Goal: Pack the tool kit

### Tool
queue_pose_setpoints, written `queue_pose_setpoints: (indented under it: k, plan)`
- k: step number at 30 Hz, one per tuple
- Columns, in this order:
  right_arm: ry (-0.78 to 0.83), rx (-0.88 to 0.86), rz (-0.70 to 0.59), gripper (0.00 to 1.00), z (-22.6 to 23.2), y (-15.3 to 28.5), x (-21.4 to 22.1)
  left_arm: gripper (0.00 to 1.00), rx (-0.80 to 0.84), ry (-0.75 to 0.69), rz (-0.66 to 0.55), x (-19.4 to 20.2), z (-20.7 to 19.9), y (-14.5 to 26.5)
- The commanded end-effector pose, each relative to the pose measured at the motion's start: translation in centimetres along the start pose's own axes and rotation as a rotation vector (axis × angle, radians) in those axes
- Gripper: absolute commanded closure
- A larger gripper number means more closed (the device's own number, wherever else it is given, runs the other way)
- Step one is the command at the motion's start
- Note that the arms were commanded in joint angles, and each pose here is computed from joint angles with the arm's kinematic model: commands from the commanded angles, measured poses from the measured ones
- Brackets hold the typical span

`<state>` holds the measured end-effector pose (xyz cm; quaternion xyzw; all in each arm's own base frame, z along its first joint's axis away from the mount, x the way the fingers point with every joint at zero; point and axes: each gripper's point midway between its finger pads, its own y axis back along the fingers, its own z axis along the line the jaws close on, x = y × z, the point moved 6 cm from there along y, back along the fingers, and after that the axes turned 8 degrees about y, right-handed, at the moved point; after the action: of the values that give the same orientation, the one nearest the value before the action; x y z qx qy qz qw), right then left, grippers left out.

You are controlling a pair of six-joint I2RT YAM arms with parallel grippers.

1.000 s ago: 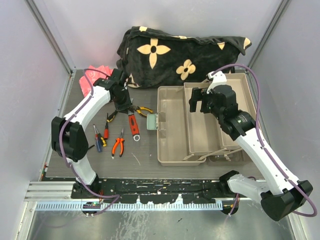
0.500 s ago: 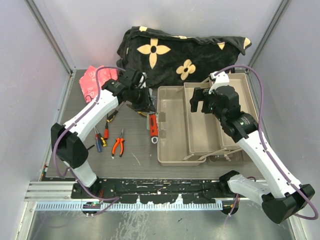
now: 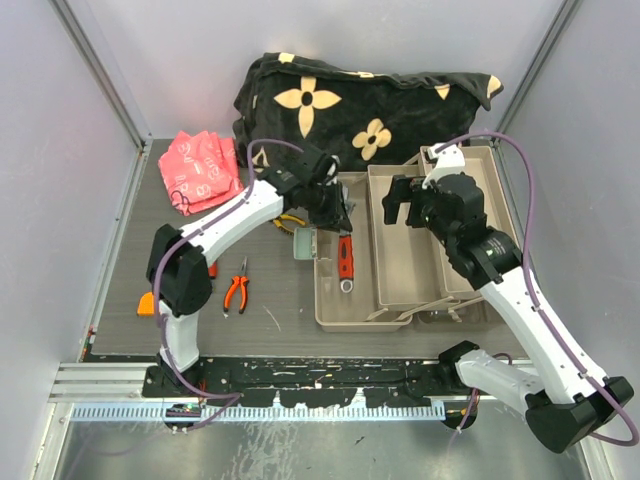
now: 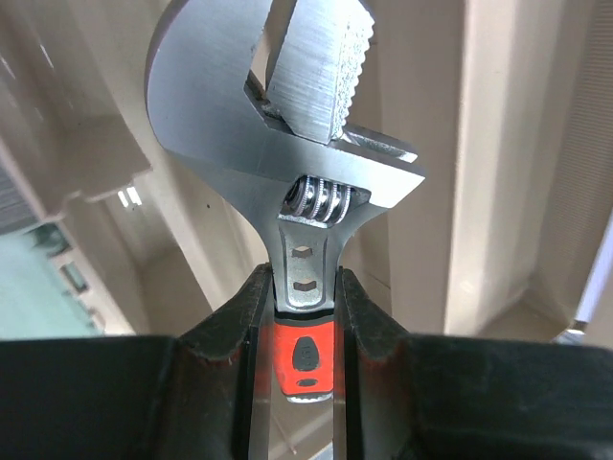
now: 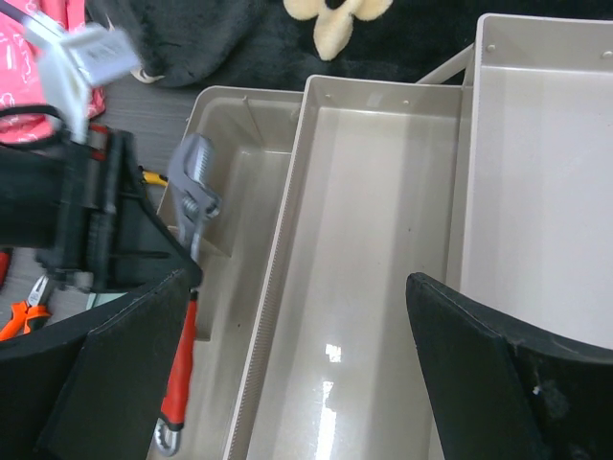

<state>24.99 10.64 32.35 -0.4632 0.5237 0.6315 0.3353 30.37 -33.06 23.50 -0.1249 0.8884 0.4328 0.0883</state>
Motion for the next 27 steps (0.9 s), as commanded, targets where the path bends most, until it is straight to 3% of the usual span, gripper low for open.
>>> queue_pose_setpoints:
  k: [1,24,25,27]
  plan:
    - [-0.021,0.016,-0.049,0.0,-0.4,0.8,-0.9,1.0,0.153,-0.032,-0.084,-1.5,-4.4,-0.1]
    - [0.025,0.078,-0.034,0.0,-1.4,1.1,0.5,1.0,-0.018,0.044,-0.043,-0.2,-2.5,-9.8]
    - [0.027,0.078,-0.032,0.0,-1.4,1.0,0.6,0.99,-0.02,0.041,-0.041,-0.1,-2.4,-10.0]
    - [0.027,0.079,-0.027,0.0,-1.4,0.9,0.7,0.89,-0.029,0.034,-0.041,-0.1,-2.3,-10.0]
